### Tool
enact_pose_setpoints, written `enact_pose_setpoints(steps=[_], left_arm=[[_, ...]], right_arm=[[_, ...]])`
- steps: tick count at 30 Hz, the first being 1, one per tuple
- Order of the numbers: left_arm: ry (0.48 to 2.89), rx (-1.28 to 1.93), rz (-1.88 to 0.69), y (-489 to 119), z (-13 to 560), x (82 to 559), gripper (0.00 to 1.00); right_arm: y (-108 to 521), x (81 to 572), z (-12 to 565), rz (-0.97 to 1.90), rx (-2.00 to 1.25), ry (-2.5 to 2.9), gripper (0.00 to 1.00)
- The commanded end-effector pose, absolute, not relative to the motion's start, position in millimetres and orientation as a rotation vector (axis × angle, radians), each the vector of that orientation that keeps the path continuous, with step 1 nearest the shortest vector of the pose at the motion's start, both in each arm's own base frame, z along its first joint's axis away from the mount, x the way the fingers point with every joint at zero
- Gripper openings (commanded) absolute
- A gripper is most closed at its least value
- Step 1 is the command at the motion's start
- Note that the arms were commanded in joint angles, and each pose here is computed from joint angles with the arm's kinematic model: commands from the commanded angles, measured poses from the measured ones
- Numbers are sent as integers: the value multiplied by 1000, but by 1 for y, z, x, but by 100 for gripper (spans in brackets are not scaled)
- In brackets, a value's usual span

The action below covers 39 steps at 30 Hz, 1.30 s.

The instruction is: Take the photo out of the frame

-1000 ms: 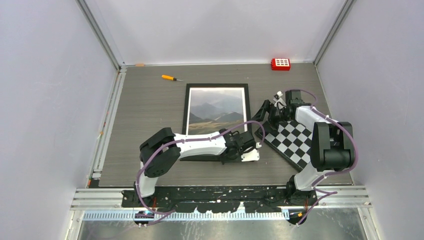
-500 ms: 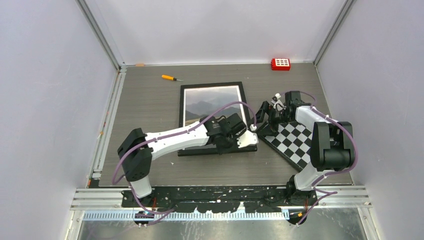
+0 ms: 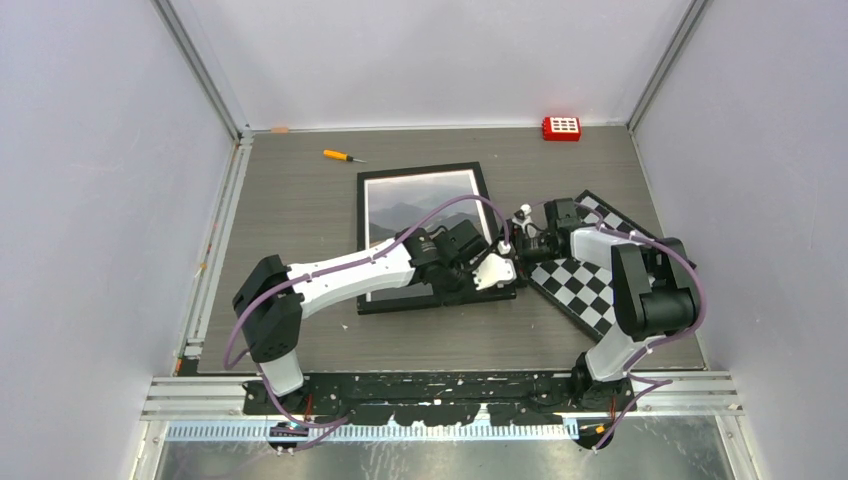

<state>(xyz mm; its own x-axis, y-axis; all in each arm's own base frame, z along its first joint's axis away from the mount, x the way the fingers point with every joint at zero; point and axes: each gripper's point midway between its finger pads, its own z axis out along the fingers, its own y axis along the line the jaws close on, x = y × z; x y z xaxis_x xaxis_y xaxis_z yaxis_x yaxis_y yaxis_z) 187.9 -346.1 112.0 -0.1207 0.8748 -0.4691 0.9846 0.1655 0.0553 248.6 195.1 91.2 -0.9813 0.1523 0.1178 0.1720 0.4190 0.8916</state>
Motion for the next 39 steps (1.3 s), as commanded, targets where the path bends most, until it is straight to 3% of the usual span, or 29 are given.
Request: enact_pose_setpoints(steps=[1, 2, 7, 9, 12, 15, 23, 39], left_arm=[[1922, 1640, -476, -370, 159, 199, 0], [1924, 1636, -475, -370, 159, 200, 0], [1939, 1602, -472, -362, 166, 204, 3], [1944, 1570, -481, -357, 174, 209, 17], [1960, 1517, -512, -346, 190, 213, 50], [1971, 1472, -526, -335, 207, 215, 71], [1961, 1278, -502, -300, 264, 234, 99], [2144, 637, -375, -238, 320, 305, 100]], right_arm=[[203, 252, 104, -1762, -270, -2561, 75], [203, 253, 105, -1761, -278, -2559, 70], [200, 257, 113, -1744, -290, -2591, 30], [197, 256, 119, -1731, -277, -2611, 15], [193, 252, 128, -1687, -239, -2649, 1], [187, 251, 139, -1613, -194, -2727, 1], [166, 264, 166, -1376, -146, -2955, 1], [129, 311, 245, -913, 41, -3491, 1]])
